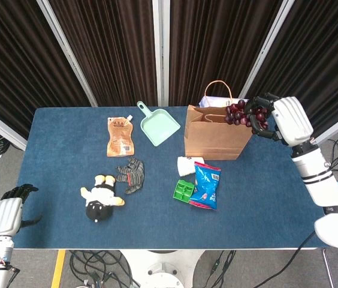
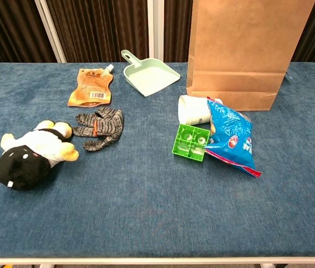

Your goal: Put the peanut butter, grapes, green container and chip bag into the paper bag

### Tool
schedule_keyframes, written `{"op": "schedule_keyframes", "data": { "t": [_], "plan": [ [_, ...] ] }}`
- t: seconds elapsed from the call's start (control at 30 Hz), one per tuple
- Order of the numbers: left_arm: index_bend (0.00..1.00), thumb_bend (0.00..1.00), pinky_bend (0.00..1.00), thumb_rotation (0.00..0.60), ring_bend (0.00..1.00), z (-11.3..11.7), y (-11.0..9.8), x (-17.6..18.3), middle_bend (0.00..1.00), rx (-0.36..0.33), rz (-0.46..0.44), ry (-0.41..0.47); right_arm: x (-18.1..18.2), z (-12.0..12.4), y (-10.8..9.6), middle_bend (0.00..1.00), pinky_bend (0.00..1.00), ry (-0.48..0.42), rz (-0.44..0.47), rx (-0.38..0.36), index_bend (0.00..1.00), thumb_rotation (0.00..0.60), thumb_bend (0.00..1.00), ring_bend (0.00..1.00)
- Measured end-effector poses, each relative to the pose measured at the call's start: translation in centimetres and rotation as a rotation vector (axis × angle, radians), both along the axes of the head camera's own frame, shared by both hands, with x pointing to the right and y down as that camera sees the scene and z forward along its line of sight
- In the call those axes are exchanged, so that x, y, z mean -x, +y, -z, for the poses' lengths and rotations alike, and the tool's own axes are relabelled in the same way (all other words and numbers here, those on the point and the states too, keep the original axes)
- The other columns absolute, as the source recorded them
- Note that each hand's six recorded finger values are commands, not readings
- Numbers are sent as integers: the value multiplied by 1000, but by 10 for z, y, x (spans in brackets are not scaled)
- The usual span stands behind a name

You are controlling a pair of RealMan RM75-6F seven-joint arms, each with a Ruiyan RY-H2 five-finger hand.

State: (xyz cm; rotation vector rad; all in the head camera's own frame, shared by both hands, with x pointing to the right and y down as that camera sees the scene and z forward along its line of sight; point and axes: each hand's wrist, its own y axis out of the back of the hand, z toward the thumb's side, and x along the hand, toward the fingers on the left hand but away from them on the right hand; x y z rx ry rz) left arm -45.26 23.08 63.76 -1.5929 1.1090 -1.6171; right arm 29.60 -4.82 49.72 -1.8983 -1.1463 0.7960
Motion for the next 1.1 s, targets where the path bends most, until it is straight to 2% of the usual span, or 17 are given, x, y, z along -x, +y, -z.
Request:
{"op": "schedule_keyframes", "data": {
  "t": [0.2, 0.27, 0.37, 0.53, 0.73, 0.93, 1.1],
  "plan": [
    [352, 82, 280, 600, 256, -3, 2, 2, 337, 12, 6, -1, 11, -8, -26, 546, 581, 2, -25, 41, 557, 600, 477, 407],
    [351, 81, 280, 600, 256, -3, 1, 2, 338, 9, 8, 1, 12, -11, -28, 546, 579, 1, -25, 55, 549, 600, 477, 407],
    [352, 82, 280, 600, 256, -3, 2, 4, 337, 8, 16, 1, 16, -13, -27, 546, 578, -51, -13, 102, 545, 600, 477, 408],
    [352, 82, 280, 600, 256, -4, 2, 4, 338, 13, 11, 0, 21, -13, -16, 546, 575, -134, 59, 202, 543, 600, 477, 409],
    [352, 82, 280, 600, 255, -4, -1, 2, 338, 8, 2, 4, 15, -9, 11, 546, 581, -98, 166, 300, 542, 600, 477, 412],
    [352, 82, 280, 600, 256, -3, -1, 2, 338, 8, 2, 2, 10, 4, 26, 546, 582, -180, 197, 315, 542, 600, 477, 412],
    [352, 82, 280, 600, 256, -3, -1, 1, 337, 9, -1, -1, 0, 21, 32, 546, 582, -260, 209, 286, 542, 600, 477, 419]
  ]
}}
